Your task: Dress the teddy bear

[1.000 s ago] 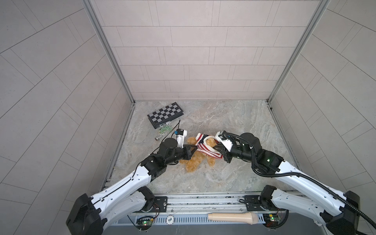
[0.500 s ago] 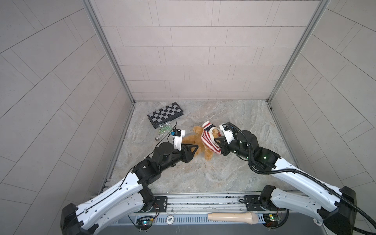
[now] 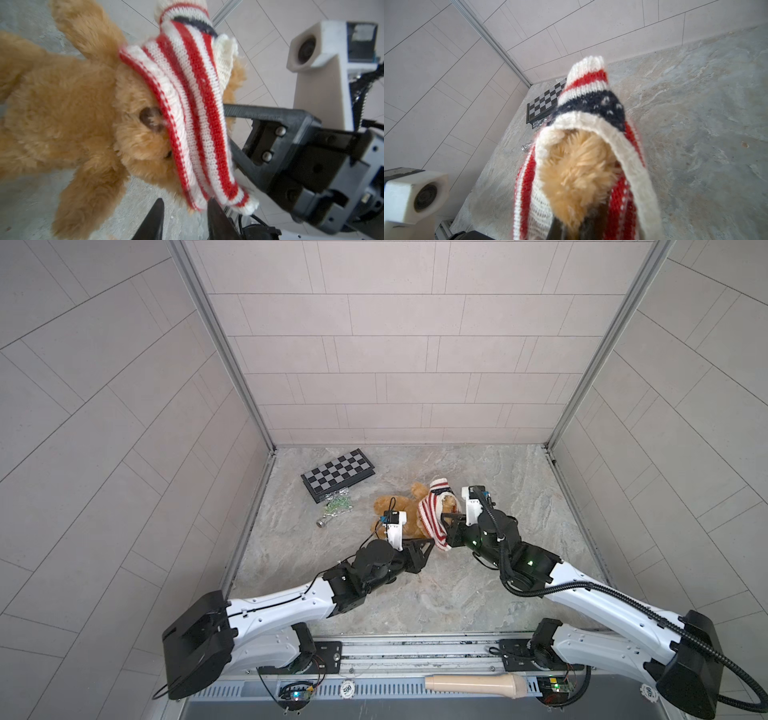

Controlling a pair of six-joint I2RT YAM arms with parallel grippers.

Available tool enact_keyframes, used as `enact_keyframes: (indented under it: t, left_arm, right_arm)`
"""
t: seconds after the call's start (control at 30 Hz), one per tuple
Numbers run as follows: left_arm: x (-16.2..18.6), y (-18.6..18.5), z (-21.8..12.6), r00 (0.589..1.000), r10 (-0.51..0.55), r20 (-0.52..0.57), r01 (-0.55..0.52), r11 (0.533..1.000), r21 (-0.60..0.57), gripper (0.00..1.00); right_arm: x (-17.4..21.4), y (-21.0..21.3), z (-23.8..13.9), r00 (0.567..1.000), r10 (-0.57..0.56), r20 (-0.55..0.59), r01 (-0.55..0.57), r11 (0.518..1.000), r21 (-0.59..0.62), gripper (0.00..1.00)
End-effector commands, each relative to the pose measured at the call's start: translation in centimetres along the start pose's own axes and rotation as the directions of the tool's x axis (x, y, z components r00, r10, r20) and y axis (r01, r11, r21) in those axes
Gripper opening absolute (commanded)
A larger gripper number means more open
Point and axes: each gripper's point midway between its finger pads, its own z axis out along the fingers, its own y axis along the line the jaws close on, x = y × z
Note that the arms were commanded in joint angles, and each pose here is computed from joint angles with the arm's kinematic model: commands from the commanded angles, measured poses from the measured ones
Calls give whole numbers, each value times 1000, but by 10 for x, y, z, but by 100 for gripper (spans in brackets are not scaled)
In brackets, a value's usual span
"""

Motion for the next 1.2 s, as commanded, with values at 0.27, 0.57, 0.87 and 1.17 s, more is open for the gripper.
enact_keyframes:
  t: [0.27, 0.57, 0.87, 1.17]
  left_arm:
    - [-8, -14, 19, 993, -100, 55, 96, 992, 82, 25]
    - [11, -7, 18, 996, -91, -7, 91, 994, 58, 0]
    - [72, 47, -3, 985, -37, -171, 10, 988, -152, 0]
    - [70, 85, -11, 986, 5, -168, -49, 965, -257, 0]
  right_arm:
    - [-23, 15, -4, 988, 104, 113, -97, 993, -67, 0]
    - [-23, 9, -5, 986, 108, 129, -103, 994, -43, 0]
    - [-24, 1, -11, 978, 137, 159, -134, 991, -30, 0]
    - [-22, 17, -16, 982, 147, 115, -135, 985, -110, 0]
